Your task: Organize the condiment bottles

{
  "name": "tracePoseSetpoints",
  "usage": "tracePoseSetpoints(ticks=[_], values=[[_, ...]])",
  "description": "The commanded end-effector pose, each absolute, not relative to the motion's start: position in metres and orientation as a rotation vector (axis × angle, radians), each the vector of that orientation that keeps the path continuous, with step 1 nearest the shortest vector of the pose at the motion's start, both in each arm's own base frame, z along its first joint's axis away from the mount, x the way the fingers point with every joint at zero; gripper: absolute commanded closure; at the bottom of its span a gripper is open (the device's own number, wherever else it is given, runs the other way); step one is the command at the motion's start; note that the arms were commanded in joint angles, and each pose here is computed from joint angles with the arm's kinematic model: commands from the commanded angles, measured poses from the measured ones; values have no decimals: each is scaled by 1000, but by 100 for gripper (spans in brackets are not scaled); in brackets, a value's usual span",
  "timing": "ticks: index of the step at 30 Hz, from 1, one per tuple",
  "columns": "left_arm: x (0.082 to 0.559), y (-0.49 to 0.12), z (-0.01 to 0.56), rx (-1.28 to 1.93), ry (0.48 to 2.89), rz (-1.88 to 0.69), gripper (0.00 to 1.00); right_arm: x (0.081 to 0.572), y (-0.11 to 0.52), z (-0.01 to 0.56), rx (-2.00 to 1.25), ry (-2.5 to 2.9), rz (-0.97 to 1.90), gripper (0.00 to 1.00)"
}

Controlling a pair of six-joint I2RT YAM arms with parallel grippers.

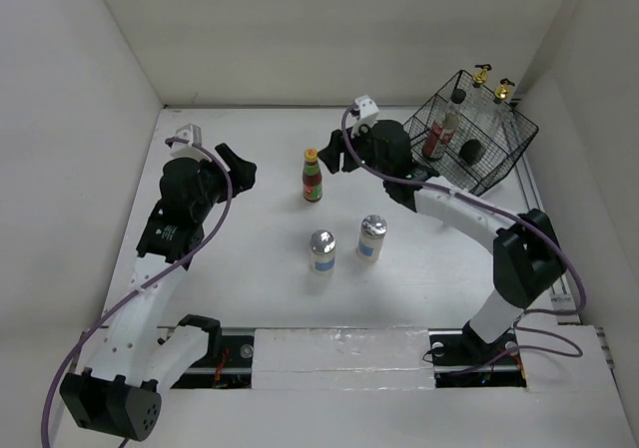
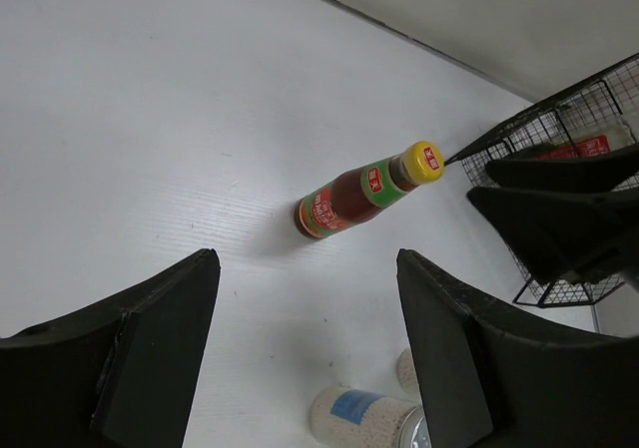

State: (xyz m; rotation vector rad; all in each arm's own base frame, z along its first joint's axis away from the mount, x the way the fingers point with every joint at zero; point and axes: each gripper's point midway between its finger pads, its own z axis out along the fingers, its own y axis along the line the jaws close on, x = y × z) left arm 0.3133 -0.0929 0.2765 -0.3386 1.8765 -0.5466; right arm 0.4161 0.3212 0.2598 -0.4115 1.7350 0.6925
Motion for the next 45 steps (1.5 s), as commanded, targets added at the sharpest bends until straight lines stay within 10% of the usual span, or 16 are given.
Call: tracePoseSetpoints(ticks=[1, 26, 32, 45], values=[[314, -92, 301, -310, 1823, -539, 33, 418, 335, 268, -459, 1738, 748, 34], [310, -100, 303, -262, 1816, -582, 31, 443, 391, 221, -525, 1822, 681, 43], [310, -103, 306, -248, 1811, -601, 31, 447, 390, 223, -491, 1815, 640, 60], [304, -111, 312, -205, 1794, -652, 31, 414, 263, 405, -83, 1430, 609, 75]])
